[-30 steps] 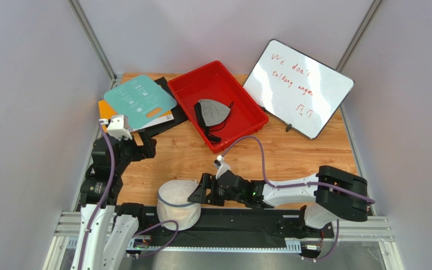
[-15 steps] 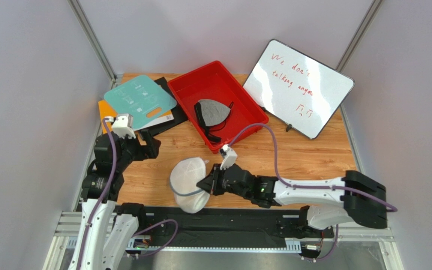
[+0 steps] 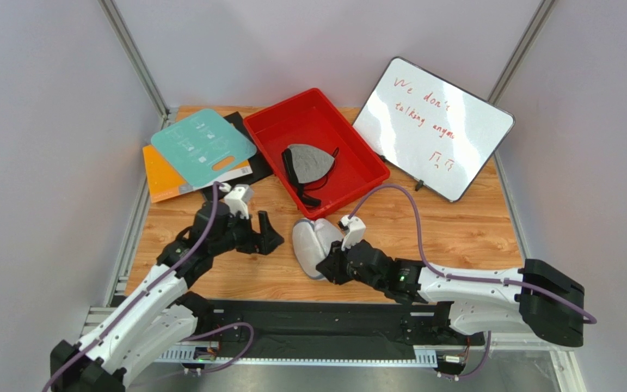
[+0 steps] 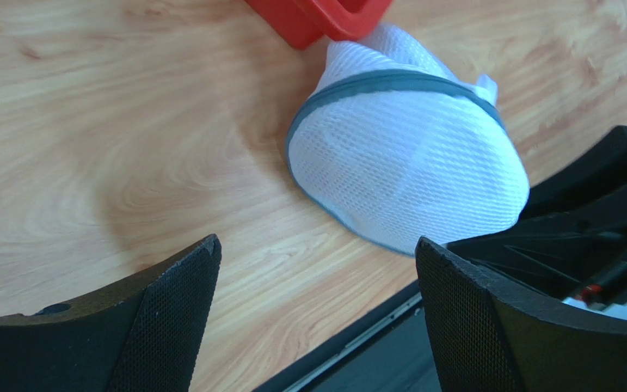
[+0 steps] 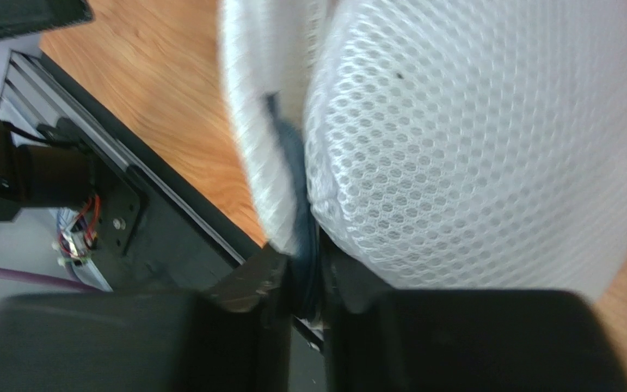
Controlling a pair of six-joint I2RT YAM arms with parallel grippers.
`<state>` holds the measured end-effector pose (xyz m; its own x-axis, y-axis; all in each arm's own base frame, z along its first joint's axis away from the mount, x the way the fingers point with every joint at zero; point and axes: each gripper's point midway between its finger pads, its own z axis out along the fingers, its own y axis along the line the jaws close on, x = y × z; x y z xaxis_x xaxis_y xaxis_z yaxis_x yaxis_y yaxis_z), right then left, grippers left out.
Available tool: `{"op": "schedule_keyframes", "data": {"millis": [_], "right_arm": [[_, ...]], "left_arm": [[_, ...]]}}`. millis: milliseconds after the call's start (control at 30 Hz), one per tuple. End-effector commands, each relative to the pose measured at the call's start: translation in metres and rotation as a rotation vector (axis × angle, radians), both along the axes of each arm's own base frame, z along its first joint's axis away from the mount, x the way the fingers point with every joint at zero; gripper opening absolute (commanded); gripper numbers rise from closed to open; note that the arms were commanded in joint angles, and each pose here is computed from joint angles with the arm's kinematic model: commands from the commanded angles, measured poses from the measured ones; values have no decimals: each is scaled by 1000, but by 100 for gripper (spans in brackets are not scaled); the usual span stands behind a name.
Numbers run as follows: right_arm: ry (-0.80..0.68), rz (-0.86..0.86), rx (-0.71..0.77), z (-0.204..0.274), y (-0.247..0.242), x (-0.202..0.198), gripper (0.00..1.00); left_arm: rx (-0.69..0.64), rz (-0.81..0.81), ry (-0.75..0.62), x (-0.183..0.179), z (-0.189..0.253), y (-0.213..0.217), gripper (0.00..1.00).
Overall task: Unzip the laundry bag and remove the bra
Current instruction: Place the laundry bag at the center of the board.
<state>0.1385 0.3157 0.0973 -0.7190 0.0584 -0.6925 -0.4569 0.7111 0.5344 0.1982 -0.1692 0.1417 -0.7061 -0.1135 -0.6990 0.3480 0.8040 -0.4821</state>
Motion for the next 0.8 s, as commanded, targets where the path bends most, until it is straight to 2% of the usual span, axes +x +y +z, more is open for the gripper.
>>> {"op": "schedule_keyframes", "data": {"millis": [0, 67, 100, 167, 200, 333, 500, 600, 767], "right_arm": [[144, -2, -37, -37, -20, -24, 37], [136, -12, -50, -37, -29, -27, 51], [140, -13, -92, -42, -39, -30, 62], [105, -13, -72, -23, -42, -28, 68], [97, -6, -117, -24, -52, -30, 73], [28, 25, -75, 20, -60, -31, 82], [-31, 71, -19, 59, -63, -35, 85], [-86, 84, -8, 73, -61, -30, 89], [-134, 67, -21, 75, -57, -12, 89]], "left_arm": [[-55, 1, -57, 13, 19, -25, 94], [-47, 10, -58, 15, 17, -25, 93], [-49, 14, -60, 16, 16, -25, 94], [-57, 23, -66, 18, 14, -25, 94], [-60, 22, -66, 18, 13, -26, 94], [-74, 5, -85, 23, 16, -32, 94], [-97, -103, -133, 20, 22, -48, 94], [-117, -204, -159, 12, 25, -63, 94], [-163, -366, -213, -2, 33, -95, 95]]}}
